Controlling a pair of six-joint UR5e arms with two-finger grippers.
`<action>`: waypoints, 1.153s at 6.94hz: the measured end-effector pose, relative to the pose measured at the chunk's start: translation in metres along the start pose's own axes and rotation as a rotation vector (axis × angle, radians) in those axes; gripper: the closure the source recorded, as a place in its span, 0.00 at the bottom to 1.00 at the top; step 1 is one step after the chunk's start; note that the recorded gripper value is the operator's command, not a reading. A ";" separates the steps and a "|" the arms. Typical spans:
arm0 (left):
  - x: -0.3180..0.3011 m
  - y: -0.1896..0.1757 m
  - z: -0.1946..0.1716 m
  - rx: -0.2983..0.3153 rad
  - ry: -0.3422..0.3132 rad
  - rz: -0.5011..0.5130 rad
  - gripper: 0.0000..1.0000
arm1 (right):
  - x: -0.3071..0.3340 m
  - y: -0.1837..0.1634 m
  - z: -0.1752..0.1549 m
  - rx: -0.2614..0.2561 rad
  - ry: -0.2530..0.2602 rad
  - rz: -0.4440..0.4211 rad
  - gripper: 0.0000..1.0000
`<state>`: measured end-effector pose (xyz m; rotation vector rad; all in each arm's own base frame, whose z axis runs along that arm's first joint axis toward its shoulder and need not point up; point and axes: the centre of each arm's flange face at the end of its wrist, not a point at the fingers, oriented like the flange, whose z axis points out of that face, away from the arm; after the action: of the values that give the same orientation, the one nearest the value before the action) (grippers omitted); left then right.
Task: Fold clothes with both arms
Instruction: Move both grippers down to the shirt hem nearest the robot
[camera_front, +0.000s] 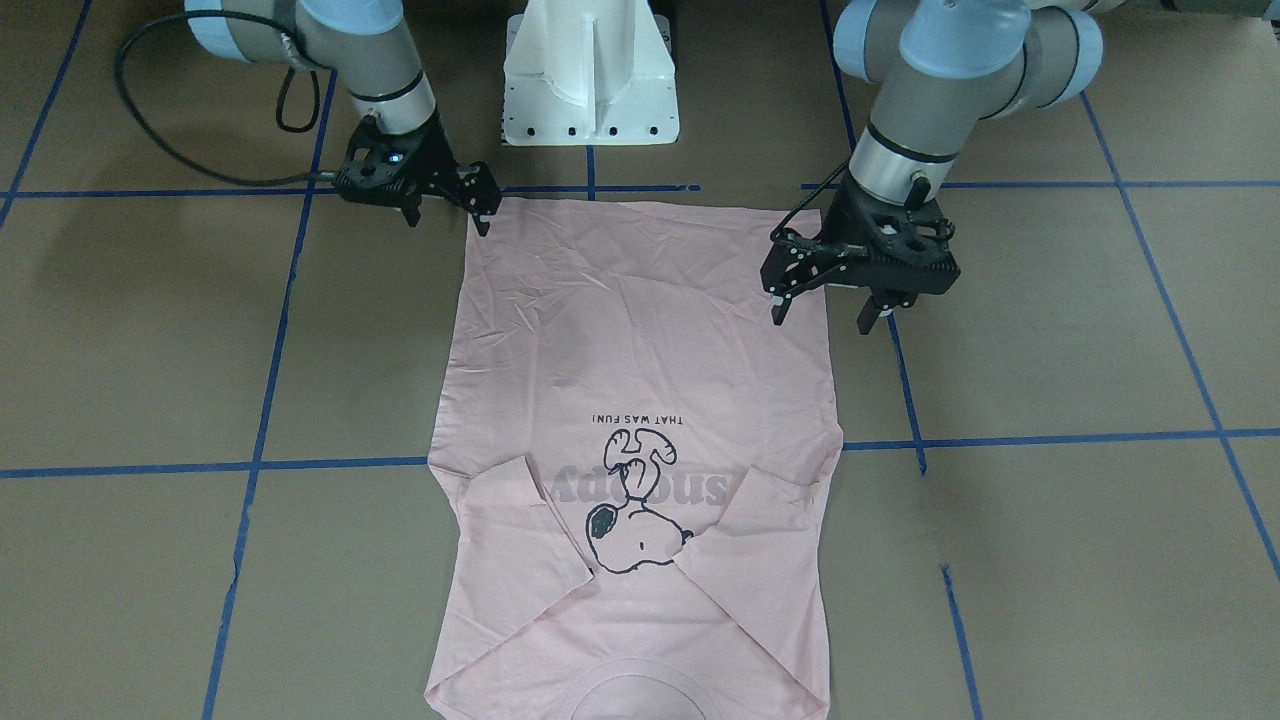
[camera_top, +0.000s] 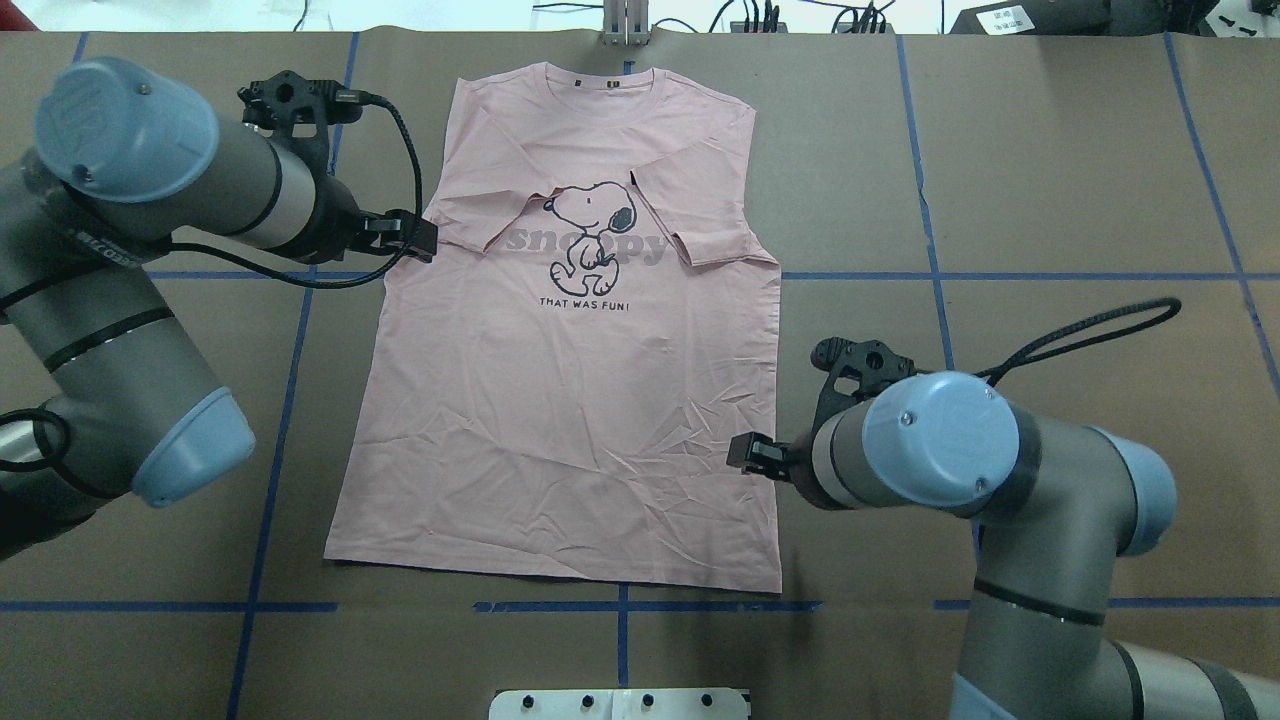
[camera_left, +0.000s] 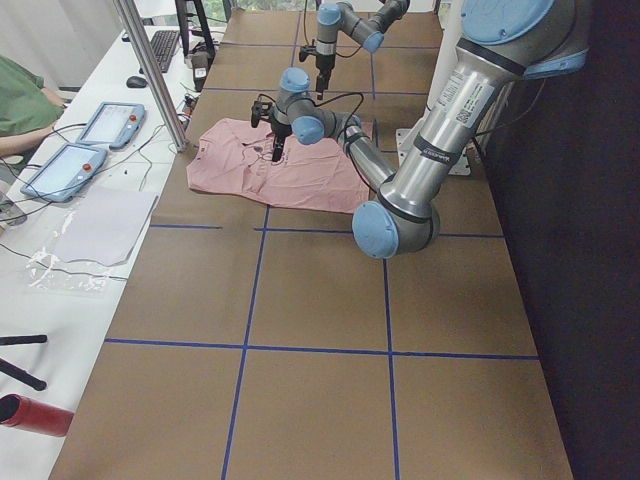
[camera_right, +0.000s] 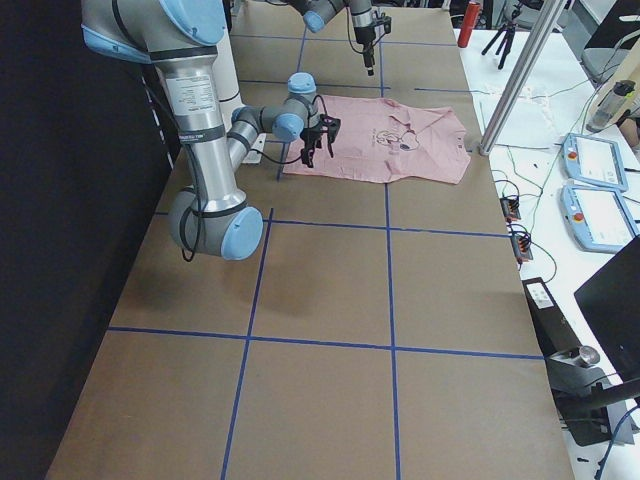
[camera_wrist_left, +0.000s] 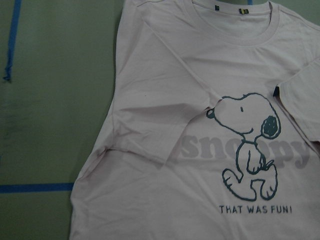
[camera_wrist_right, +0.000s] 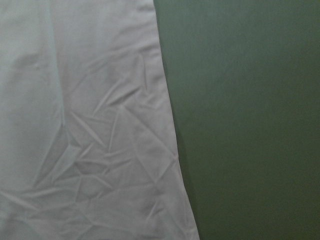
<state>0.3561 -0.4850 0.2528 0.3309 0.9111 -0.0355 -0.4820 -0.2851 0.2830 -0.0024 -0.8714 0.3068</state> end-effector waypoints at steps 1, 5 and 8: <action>-0.007 0.005 -0.004 -0.003 -0.010 0.016 0.00 | 0.003 0.037 0.015 -0.008 0.019 -0.008 0.00; -0.010 0.007 -0.006 -0.005 -0.014 0.021 0.00 | 0.005 0.065 0.053 -0.012 0.079 -0.036 0.05; -0.011 0.007 -0.005 -0.006 -0.015 0.020 0.00 | 0.005 0.062 0.057 -0.010 0.087 -0.035 0.17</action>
<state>0.3463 -0.4777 0.2604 0.3337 0.8925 -0.0172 -0.5389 -0.2313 0.3157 -0.0098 -0.7861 0.2680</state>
